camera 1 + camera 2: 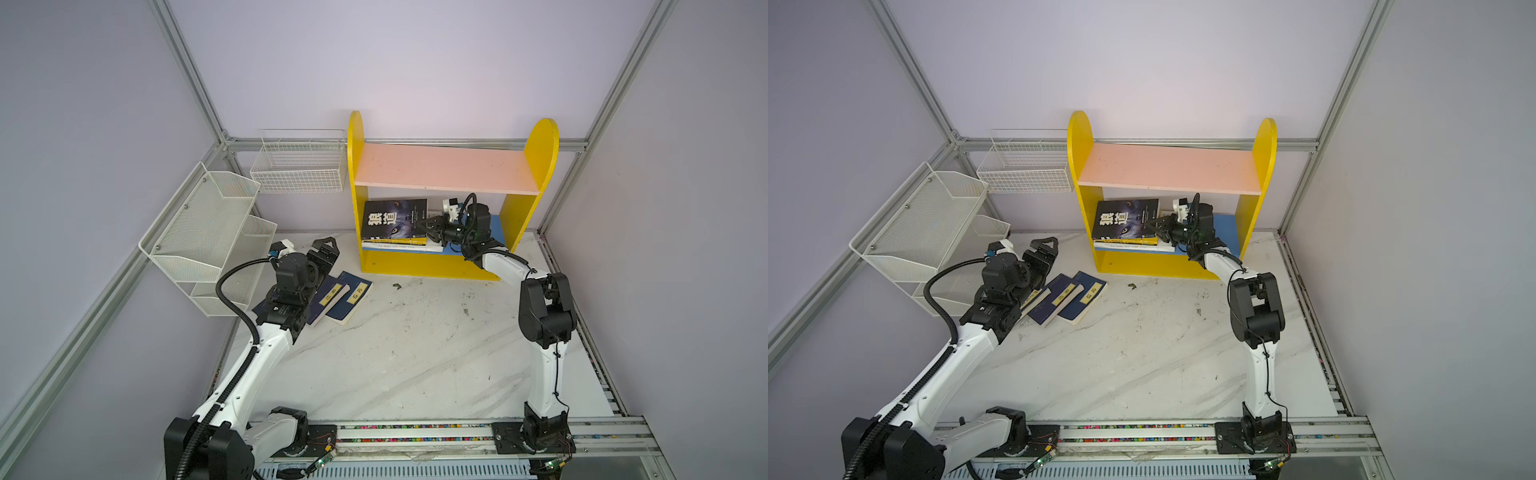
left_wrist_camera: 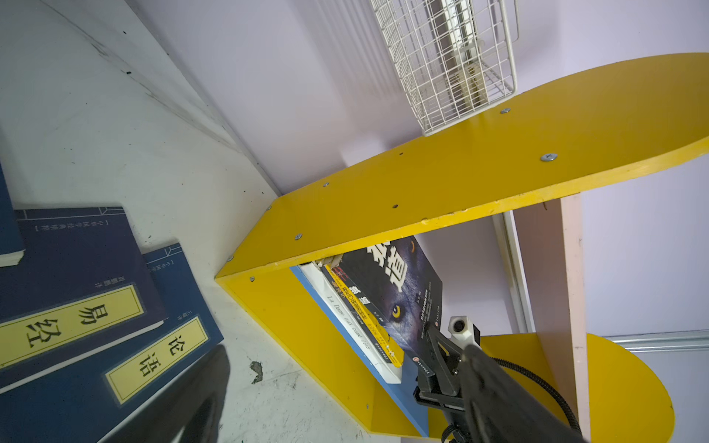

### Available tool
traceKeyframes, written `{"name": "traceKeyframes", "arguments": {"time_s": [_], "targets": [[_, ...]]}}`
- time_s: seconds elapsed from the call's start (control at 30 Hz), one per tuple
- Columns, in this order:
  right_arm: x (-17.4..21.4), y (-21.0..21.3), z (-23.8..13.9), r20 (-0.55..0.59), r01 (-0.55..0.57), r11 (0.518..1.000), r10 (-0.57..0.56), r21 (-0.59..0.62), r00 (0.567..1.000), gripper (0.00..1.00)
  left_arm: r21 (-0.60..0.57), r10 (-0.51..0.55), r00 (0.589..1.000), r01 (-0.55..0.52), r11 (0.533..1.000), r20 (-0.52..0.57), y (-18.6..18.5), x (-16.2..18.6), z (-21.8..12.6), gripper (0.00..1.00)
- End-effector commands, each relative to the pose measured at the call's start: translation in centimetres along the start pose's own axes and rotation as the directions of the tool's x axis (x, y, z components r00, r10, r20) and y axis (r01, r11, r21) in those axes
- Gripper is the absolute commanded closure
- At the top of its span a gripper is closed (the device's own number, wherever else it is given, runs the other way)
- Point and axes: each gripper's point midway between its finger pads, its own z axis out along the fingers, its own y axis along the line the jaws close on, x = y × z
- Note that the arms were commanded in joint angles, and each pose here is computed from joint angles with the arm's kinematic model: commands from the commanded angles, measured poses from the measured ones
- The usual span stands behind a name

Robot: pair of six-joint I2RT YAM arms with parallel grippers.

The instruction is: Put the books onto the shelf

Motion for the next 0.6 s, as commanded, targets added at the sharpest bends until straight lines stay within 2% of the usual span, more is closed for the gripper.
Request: {"name": "traceKeyframes", "arguments": {"time_s": [0.0,0.23,0.57], "targets": [[-1.2,1.5,0.0,0.028,0.034,0.998,-0.033,-0.055,0.999,0.90,0.006,-0.013,1.000,0.013,1.000,-0.005,0.8,0.4,0.2,0.08],[-2.0,0.7,0.0,0.073,0.020,1.000,-0.019,-0.012,0.997,0.90,0.006,-0.025,0.999,0.025,1.000,-0.025,1.0,0.9,0.8,0.08],[-1.5,-0.8,0.0,0.053,0.055,0.994,-0.060,0.092,0.997,0.85,0.006,-0.030,0.999,0.030,1.000,-0.037,1.2,1.2,1.4,0.08]]}}
